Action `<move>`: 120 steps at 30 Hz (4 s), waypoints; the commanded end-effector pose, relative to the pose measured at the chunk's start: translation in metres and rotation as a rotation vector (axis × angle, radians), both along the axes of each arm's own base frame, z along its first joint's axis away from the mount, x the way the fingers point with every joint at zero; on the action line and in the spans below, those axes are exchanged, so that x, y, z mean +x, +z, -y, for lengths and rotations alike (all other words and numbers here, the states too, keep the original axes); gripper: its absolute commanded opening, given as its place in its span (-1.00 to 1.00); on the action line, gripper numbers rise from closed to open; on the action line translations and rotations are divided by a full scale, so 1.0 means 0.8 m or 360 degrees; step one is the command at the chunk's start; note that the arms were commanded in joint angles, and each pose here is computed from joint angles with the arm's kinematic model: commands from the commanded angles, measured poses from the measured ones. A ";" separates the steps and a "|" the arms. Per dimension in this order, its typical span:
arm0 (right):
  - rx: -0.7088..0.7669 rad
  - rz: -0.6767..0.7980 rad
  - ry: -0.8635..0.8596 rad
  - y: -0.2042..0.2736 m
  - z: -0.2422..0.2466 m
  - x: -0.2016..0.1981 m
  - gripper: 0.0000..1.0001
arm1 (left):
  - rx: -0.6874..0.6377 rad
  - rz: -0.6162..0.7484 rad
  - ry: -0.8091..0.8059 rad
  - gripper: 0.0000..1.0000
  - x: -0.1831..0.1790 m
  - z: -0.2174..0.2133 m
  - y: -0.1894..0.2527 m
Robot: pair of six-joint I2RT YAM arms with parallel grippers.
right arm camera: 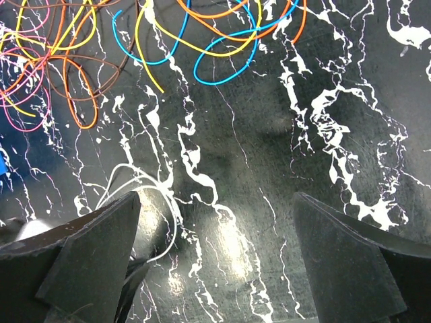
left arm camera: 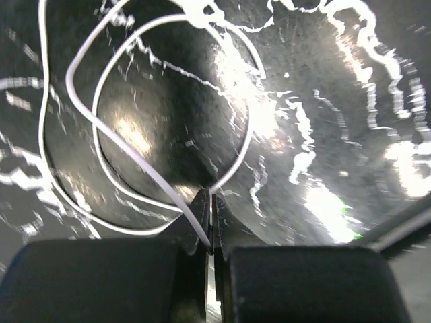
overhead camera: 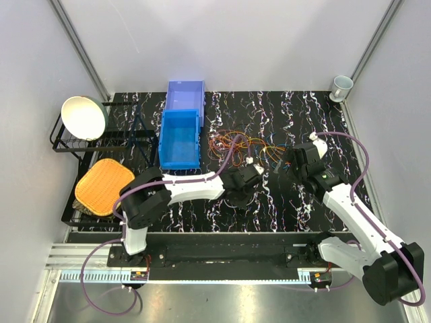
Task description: Untangle the cables
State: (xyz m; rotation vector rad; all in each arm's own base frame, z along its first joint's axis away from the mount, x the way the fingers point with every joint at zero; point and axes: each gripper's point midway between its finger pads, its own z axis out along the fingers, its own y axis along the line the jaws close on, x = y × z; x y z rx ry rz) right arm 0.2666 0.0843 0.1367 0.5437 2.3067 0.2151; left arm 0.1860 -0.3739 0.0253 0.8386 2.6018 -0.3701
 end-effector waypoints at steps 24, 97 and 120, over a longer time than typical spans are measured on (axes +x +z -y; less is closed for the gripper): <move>0.0112 0.0122 0.0096 0.032 -0.018 0.006 0.99 | 0.0037 0.0347 0.0251 0.63 0.029 -0.059 0.105; 0.0065 0.0021 0.0174 -0.017 -0.031 0.026 0.99 | 0.0053 0.0320 0.0207 -1.00 0.118 -0.047 0.033; 0.0203 0.0088 0.0250 0.000 -0.044 0.008 1.00 | -0.0245 0.1066 0.0907 -1.00 0.194 -0.245 0.429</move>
